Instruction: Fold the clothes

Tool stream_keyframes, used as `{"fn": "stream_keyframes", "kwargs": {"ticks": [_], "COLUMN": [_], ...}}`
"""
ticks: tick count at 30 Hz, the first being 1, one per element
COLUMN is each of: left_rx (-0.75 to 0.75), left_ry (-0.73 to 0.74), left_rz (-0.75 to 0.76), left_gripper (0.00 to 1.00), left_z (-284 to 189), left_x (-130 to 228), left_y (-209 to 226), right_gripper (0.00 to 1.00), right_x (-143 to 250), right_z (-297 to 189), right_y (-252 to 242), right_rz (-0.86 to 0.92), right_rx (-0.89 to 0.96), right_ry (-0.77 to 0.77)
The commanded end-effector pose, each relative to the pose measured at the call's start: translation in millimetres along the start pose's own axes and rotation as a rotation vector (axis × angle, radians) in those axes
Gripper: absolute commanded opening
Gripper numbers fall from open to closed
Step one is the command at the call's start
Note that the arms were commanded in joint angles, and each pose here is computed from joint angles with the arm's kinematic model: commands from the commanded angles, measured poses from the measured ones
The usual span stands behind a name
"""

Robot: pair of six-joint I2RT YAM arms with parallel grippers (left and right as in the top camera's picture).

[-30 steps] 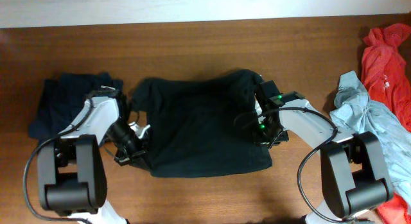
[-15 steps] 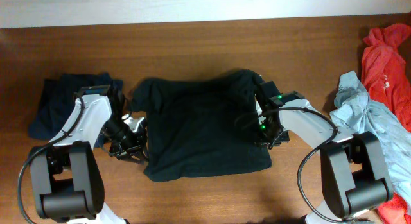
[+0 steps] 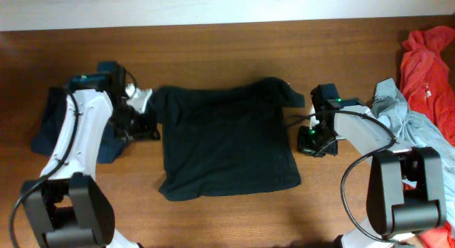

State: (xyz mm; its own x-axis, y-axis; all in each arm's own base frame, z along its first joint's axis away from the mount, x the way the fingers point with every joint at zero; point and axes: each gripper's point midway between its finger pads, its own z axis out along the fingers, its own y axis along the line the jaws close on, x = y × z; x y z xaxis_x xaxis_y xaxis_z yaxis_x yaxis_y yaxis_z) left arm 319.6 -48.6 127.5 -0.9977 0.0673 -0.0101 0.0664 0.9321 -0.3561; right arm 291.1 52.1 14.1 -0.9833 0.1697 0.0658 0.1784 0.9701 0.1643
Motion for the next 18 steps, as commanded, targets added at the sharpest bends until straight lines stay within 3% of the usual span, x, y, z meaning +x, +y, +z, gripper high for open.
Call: {"fn": "stream_keyframes", "kwargs": {"ticks": [1, 10, 18], "left_rx": [-0.008, -0.094, -0.098], "left_ry": [-0.156, -0.456, -0.477], "left_rz": [0.166, 0.328, 0.335], "left_gripper": [0.08, 0.07, 0.14], "left_z": [-40.7, -103.8, -108.4], "left_x": [-26.6, -72.1, -73.4], "left_y": [-15.6, -46.0, -47.6], "right_gripper": [0.08, 0.04, 0.04], "right_x": [-0.6, 44.2, 56.0], "right_z": [-21.1, 0.9, 41.4], "right_y": [39.3, 48.4, 19.7], "right_rz": [-0.200, -0.263, -0.067], "right_rx": [-0.196, -0.145, -0.044], "right_ry": [-0.035, 0.092, 0.090]}}
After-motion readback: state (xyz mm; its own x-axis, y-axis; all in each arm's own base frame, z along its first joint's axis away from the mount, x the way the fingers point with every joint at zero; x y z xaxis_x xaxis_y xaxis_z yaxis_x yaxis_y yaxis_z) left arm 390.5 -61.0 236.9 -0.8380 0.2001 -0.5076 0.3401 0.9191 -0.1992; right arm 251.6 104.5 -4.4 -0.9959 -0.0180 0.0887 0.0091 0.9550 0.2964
